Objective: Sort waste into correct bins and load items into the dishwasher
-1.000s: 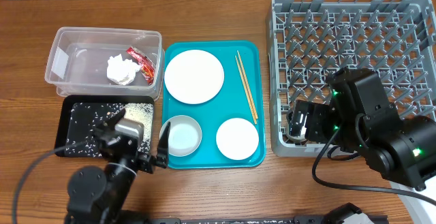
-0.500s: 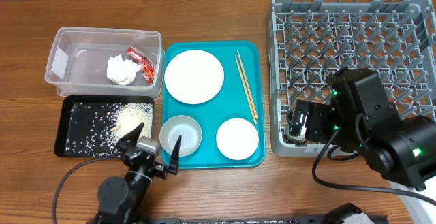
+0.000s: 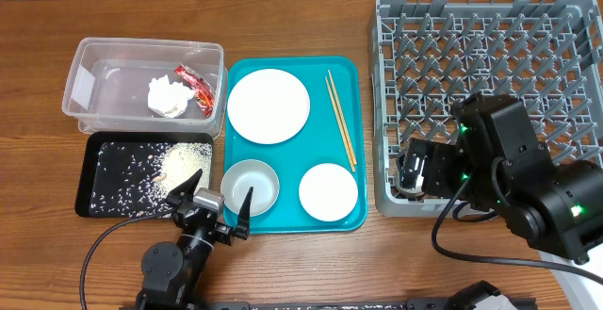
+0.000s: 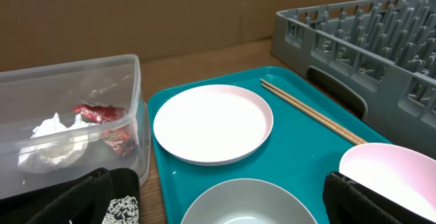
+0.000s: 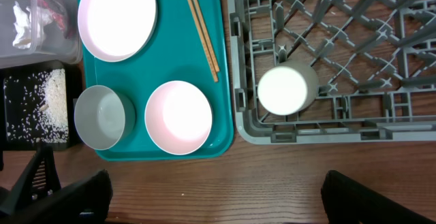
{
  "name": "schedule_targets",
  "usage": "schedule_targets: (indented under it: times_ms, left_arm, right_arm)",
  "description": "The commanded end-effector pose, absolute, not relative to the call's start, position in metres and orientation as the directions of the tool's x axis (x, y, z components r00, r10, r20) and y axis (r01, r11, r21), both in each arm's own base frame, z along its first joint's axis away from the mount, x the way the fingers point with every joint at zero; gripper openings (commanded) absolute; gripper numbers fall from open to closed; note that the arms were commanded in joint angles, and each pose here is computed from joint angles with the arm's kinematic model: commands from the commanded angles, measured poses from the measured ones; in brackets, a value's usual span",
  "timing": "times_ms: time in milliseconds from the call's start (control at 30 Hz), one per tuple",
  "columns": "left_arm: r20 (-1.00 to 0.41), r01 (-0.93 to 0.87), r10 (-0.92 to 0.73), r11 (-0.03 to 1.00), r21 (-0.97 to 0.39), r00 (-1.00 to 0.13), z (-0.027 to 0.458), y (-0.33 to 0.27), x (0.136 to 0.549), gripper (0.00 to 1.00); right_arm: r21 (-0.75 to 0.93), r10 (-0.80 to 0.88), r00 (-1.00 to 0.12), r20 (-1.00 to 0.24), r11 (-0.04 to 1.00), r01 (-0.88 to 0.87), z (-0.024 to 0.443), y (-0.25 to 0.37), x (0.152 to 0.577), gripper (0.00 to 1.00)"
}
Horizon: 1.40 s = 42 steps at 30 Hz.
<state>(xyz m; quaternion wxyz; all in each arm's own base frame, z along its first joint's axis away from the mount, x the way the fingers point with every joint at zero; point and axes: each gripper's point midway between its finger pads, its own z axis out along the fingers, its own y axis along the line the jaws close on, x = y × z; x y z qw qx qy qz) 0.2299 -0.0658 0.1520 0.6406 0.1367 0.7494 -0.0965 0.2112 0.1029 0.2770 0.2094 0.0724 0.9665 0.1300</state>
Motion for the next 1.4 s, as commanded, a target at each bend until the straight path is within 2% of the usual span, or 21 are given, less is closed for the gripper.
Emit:
schedule_targets:
  times_ms: [0, 200, 300, 433, 567, 700, 800, 900, 1000, 1100, 1367]
  left_arm:
    - [-0.988, 0.335, 0.086, 0.941, 0.039, -0.129, 0.153, -0.067, 0.229, 1.0]
    - [-0.988, 0.335, 0.086, 0.941, 0.039, -0.129, 0.153, -0.067, 0.229, 1.0]
    - [-0.988, 0.335, 0.086, 0.941, 0.039, -0.129, 0.153, -0.067, 0.229, 1.0]
    - [-0.988, 0.335, 0.086, 0.941, 0.039, -0.128, 0.153, -0.067, 0.229, 1.0]
    - [-0.988, 0.335, 0.086, 0.941, 0.039, -0.128, 0.153, -0.067, 0.229, 1.0]
    - [-0.988, 0.335, 0.086, 0.941, 0.039, -0.129, 0.153, -0.067, 0.229, 1.0]
    - [-0.988, 0.335, 0.086, 0.941, 0.039, -0.129, 0.153, -0.067, 0.229, 1.0]
    - [-0.988, 0.335, 0.086, 0.941, 0.039, -0.128, 0.153, -0.067, 0.229, 1.0]
    - [-0.988, 0.335, 0.086, 0.941, 0.039, -0.128, 0.153, -0.067, 0.229, 1.0]
    - [-0.988, 0.335, 0.086, 0.941, 0.039, -0.129, 0.153, -0.067, 0.229, 1.0]
    - [-0.988, 0.335, 0.086, 0.941, 0.039, -0.128, 0.153, -0.067, 0.229, 1.0]
  right_arm:
    - [0.29, 0.198, -0.897, -0.396, 0.953, 0.083, 0.281, 0.103, 0.212, 1.0]
    - [0.291, 0.198, -0.897, -0.396, 0.953, 0.083, 0.281, 0.103, 0.212, 1.0]
    - [0.356, 0.225, -0.895, -0.385, 0.931, 0.081, 0.286, 0.114, 0.215, 1.0]
    - [0.454, 0.232, -0.868, -0.438, 0.891, 0.009, 0.303, 0.136, 0.233, 1.0]
    - [0.506, 0.145, -0.922, -0.358, 0.86, -0.061, 0.293, 0.166, 0.226, 1.0]
    - [0.421, -0.031, -0.955, -0.296, 0.893, -0.159, 0.256, 0.199, 0.219, 0.93]
    - [0.226, -0.11, -0.957, -0.268, 0.959, -0.173, 0.214, 0.201, 0.225, 0.93]
    - [0.087, -0.16, -0.958, -0.238, 0.979, -0.185, 0.179, 0.201, 0.236, 0.93]
    - [0.038, -0.242, -0.952, -0.186, 0.967, -0.253, 0.149, 0.21, 0.242, 0.91]
    - [-0.005, -0.354, -0.924, -0.143, 0.934, -0.357, 0.109, 0.223, 0.257, 0.82]
    - [-0.043, -0.488, -0.87, -0.079, 0.873, -0.486, 0.059, 0.232, 0.272, 0.8]
